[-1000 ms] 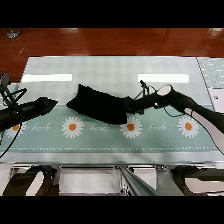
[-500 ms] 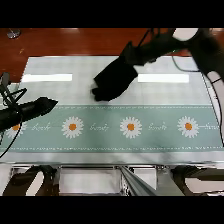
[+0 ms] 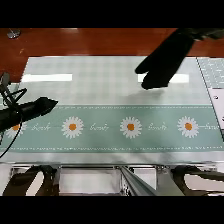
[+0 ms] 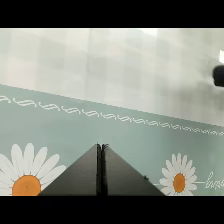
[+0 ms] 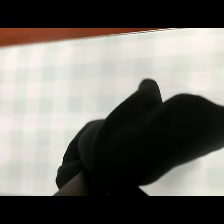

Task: Fold the shirts.

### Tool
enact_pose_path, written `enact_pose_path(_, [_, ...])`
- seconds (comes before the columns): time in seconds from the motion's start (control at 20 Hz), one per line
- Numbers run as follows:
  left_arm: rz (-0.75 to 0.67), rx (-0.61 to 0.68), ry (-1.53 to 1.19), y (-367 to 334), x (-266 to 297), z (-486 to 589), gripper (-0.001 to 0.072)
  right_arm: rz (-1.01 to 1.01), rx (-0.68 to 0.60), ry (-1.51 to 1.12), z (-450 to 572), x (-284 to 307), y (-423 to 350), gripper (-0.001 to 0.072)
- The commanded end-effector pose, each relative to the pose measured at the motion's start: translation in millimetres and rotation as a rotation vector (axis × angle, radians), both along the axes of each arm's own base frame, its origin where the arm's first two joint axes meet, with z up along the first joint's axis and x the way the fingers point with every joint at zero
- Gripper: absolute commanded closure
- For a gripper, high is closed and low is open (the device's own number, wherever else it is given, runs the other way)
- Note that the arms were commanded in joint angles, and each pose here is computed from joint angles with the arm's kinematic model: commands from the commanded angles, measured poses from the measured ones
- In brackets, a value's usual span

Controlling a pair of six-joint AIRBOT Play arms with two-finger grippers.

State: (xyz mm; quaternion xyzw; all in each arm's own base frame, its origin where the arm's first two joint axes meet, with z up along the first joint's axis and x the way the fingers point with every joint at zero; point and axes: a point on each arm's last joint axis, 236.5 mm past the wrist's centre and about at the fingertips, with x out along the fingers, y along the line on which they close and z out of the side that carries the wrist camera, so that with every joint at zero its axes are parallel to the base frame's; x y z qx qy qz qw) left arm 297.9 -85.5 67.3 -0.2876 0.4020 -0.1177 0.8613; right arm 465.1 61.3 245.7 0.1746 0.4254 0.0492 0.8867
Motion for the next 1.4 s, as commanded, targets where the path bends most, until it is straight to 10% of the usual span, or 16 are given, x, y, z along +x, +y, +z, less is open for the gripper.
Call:
enact_pose_path(0.0, [0.002,0.001,-0.002,0.5,0.5,0.0,0.0690,-0.257,0.063,0.063,1.1,-20.0,-78.7,0.0677])
enact_pose_path(0.9, [0.069,0.013,-0.080,13.3,18.2,11.8,0.0689,-1.215,-0.071,0.727,-134.8,-416.7,-255.0,0.0667])
enact_pose_path(0.95, [0.069,0.013,-0.080,13.3,18.2,11.8,0.0690,-1.256,-0.047,0.755,-145.7,-430.5,-250.9,0.0466])
enact_pose_path(1.0, [0.069,0.013,-0.080,13.3,18.2,11.8,0.0689,-1.268,-0.009,0.770,-156.3,-434.5,-244.3,0.0120])
enact_pose_path(1.35, [0.100,0.057,-0.255,26.3,51.3,75.3,0.0690,-1.081,-0.061,0.423,-123.6,-330.7,-293.6,0.0092])
